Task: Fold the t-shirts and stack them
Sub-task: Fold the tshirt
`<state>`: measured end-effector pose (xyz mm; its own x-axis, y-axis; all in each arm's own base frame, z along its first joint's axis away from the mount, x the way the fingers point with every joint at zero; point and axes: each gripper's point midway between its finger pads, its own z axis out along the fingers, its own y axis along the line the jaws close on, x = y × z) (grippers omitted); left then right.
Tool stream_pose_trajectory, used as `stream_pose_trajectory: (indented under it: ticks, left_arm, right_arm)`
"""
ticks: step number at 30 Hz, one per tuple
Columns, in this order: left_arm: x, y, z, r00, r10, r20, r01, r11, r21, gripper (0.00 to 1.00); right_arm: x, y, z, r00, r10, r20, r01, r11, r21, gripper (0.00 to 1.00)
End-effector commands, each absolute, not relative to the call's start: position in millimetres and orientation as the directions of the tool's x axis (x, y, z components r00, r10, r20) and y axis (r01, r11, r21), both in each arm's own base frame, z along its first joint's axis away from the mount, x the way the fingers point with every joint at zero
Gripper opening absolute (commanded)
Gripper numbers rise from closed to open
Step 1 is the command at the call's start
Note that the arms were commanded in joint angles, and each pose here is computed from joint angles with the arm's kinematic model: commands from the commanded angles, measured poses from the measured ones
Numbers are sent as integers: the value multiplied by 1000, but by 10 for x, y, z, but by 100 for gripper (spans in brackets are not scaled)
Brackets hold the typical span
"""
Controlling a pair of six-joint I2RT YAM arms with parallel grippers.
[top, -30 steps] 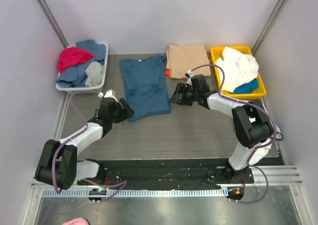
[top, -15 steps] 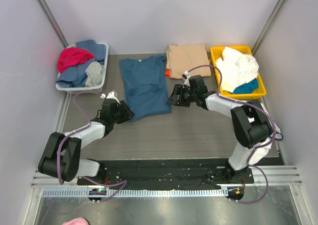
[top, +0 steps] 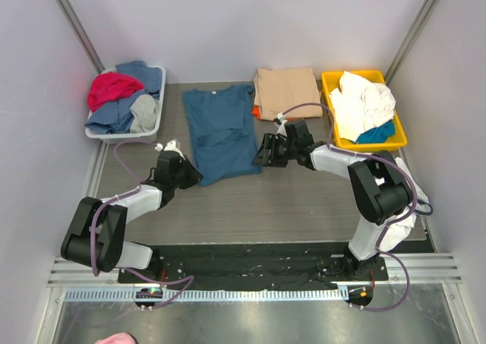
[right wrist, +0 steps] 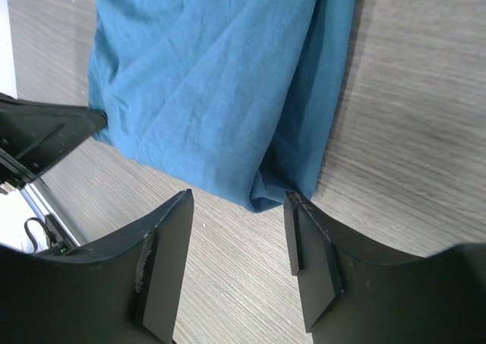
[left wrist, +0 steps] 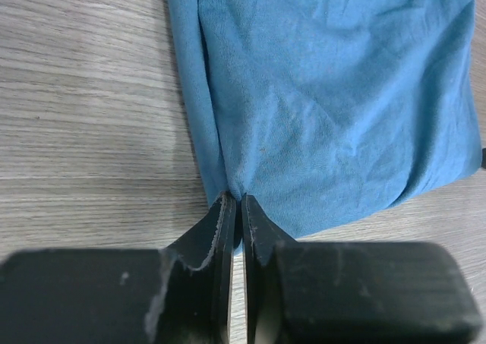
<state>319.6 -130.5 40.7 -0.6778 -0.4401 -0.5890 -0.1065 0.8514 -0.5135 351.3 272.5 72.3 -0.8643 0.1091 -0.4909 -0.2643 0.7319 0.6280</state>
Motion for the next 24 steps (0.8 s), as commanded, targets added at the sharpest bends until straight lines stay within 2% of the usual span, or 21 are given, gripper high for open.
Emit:
stream_pose_trajectory:
  ticks: [1,21,24]
  left_arm:
    - [3304,-1364,534,-650,-445,-616,-68,841,-536,9]
    - [3295,-1351,513,-656,-446,-609,-80,843,-532,2]
    - [3294,-1346,513,-654,-449,-608,-83,843,-532,0]
  right_arm:
    - [3490,2821,729,-858,86,-507,-308,704,640,57]
    - [3453,2879,571,-874,68,-482,-302,700,647,48]
    - [3445,2883,561,-875,67,-479,-301,700,648,35]
